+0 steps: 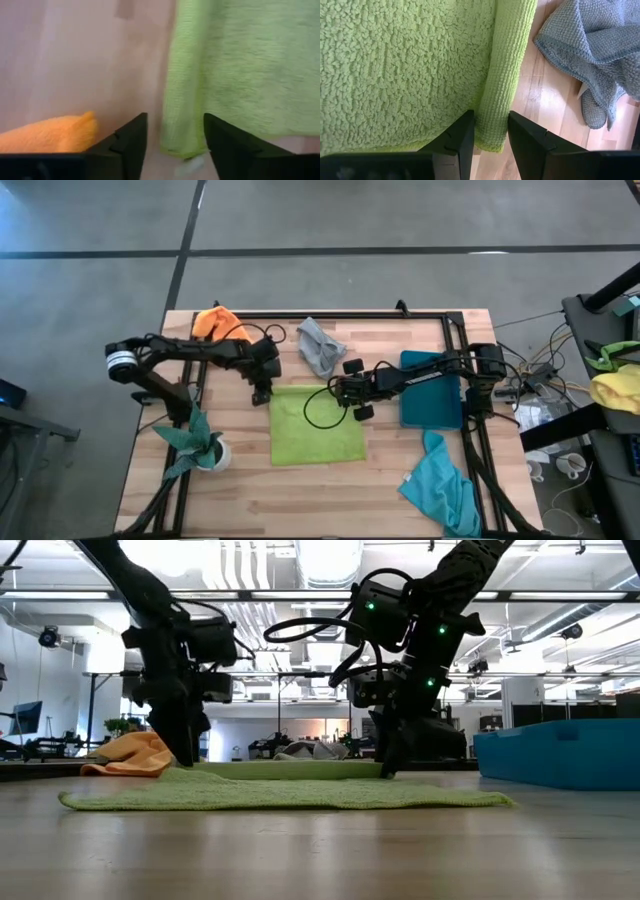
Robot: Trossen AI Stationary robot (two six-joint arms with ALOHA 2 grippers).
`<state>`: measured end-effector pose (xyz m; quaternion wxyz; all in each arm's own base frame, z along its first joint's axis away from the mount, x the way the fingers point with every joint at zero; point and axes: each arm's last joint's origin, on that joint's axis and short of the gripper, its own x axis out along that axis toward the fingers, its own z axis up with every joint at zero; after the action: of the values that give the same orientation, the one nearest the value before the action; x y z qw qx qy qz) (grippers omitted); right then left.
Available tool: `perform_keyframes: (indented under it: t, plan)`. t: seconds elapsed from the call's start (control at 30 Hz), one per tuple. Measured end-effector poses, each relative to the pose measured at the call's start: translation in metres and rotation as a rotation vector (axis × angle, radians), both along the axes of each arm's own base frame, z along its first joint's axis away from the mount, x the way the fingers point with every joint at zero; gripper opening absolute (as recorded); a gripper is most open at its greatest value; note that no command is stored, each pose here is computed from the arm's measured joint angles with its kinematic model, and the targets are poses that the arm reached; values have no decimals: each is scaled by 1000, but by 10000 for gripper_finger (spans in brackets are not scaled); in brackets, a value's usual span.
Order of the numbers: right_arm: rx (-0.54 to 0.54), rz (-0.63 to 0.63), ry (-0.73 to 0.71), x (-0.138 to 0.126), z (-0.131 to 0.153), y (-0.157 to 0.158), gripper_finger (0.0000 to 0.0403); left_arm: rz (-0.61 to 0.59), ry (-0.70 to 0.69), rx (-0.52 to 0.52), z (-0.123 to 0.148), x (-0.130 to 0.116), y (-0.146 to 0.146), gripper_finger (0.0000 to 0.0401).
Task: Roll microfiber towels into tight, uniform cylinder then place into a basket
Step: Roll the green towel
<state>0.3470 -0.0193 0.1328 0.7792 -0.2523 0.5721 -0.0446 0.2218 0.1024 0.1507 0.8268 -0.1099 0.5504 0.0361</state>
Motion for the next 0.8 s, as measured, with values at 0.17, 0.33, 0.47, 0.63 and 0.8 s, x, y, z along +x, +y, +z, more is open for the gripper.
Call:
perform_keyframes:
  t: [0.17, 0.33, 0.47, 0.63, 0.8]
  plan:
    - [0, 1, 1, 0, 0, 0, 111, 43, 10, -67, -8, -2, 13, 215]
    - [0, 0, 1, 0, 0, 0, 111, -25, 29, -70, -16, 0, 12, 216]
    - [1, 0, 0, 0, 0, 0, 111, -27, 25, -66, -16, 0, 13, 204]
    - [1, -1, 0, 0, 0, 0, 111, -21, 15, -36, -14, 1, 14, 134]
    - [1, -4, -2, 0, 0, 0, 111, -22, 7, -21, -10, 3, 15, 21]
